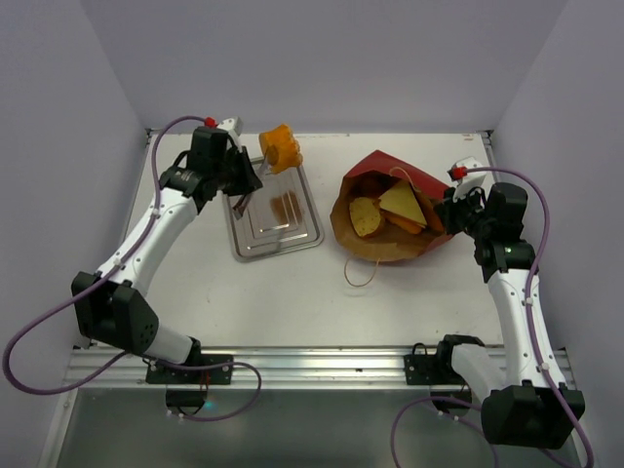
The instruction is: Take the fake bread out of the paper bag
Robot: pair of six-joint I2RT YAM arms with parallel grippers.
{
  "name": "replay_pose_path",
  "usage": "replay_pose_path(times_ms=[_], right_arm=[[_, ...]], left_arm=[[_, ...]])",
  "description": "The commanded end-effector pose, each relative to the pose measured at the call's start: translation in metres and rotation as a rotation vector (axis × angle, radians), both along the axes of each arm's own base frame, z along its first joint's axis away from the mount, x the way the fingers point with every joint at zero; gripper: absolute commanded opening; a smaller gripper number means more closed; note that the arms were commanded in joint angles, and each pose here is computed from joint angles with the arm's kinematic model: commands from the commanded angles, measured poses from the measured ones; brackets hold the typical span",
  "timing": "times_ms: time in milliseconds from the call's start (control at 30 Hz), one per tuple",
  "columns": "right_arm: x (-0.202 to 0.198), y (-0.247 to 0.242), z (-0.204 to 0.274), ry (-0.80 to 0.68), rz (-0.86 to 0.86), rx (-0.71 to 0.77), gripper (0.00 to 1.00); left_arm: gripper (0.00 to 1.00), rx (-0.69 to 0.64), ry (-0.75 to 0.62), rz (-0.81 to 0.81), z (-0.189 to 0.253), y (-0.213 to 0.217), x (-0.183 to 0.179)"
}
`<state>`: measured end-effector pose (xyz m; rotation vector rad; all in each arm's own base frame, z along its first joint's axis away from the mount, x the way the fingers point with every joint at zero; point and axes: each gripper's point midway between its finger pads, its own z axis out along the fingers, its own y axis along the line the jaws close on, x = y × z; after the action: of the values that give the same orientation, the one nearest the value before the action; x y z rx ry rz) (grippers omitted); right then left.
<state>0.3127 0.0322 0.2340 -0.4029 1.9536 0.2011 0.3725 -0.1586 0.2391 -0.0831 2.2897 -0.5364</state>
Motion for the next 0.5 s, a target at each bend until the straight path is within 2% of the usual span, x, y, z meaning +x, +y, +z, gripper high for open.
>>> replay_pose_path(times_ms=[0,467], right_arm=[[0.005,-0.005,0.011,-0.043,-0.029,0.002,0.00],[0.005,-0.006,0.007,-0.035,-0.035,-0.003,0.00]], left_arm=[[0.00,-0.037,-0.147,-0.080,0.028,-0.009,0.030],[0.00,-0.006,-0.035,-0.112,-0.043,-0.004,0.067]])
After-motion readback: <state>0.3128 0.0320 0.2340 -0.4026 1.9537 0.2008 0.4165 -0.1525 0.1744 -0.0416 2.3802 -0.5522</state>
